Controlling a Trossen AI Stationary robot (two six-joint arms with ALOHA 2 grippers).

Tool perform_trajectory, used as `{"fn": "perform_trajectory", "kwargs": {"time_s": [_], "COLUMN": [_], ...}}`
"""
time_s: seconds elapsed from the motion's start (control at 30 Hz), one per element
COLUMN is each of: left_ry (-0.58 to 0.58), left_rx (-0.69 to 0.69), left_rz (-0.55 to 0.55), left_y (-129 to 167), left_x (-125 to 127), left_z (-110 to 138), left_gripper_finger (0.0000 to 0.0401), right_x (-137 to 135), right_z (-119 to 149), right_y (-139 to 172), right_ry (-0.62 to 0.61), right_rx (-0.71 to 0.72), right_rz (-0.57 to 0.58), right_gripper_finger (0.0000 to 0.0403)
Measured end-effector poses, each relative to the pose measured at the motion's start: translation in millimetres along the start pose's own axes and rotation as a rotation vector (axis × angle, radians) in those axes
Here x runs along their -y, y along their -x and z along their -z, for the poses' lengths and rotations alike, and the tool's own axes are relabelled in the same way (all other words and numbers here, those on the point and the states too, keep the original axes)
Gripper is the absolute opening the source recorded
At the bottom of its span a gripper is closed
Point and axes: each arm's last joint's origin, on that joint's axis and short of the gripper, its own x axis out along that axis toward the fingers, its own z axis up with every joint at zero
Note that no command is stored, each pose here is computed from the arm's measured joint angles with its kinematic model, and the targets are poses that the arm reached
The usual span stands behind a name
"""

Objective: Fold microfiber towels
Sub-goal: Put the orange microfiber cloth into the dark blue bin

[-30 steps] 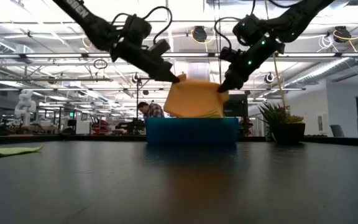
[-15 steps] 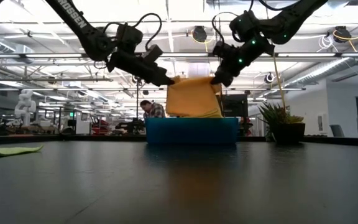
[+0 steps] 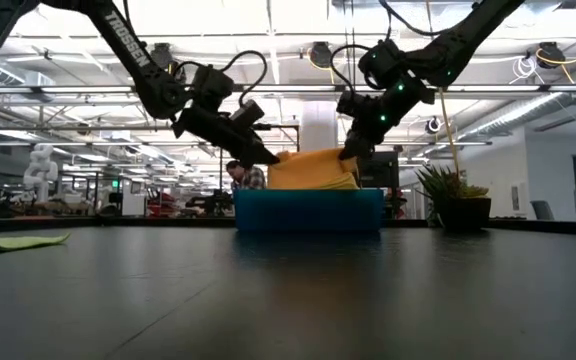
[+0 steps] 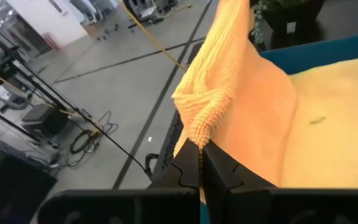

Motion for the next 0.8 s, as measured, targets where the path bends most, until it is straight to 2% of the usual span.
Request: {"fn": "perform_trajectory", "kwargs": {"time_s": [0.43,0.63,0.8], "left_ry": [-0.02,-0.056,-0.114], "left_rx": [0.086,0.029,-0.035], "left_rz": [-0.087,-0.035,0.041], "left_y": [1.1,-0.4,-2.3], "left_x": [-15.9,-8.1,5.9], "left_z": [-0.9,2.8,4.8], "left_gripper_finger": [0.0,0.0,0.0], "right_x": [9.3,3.8,-15.1], "right_z": [-5.3,-3.1,-1.7], "right_y": [0.8,1.0,4.4], "right_ry": [-0.014,0.002,0.052], "right_rx": [0.055,0.023,-0.05], "right_rz": [0.082,0.042,-0.057], "right_gripper_finger": [0.0,0.0,0.0]}}
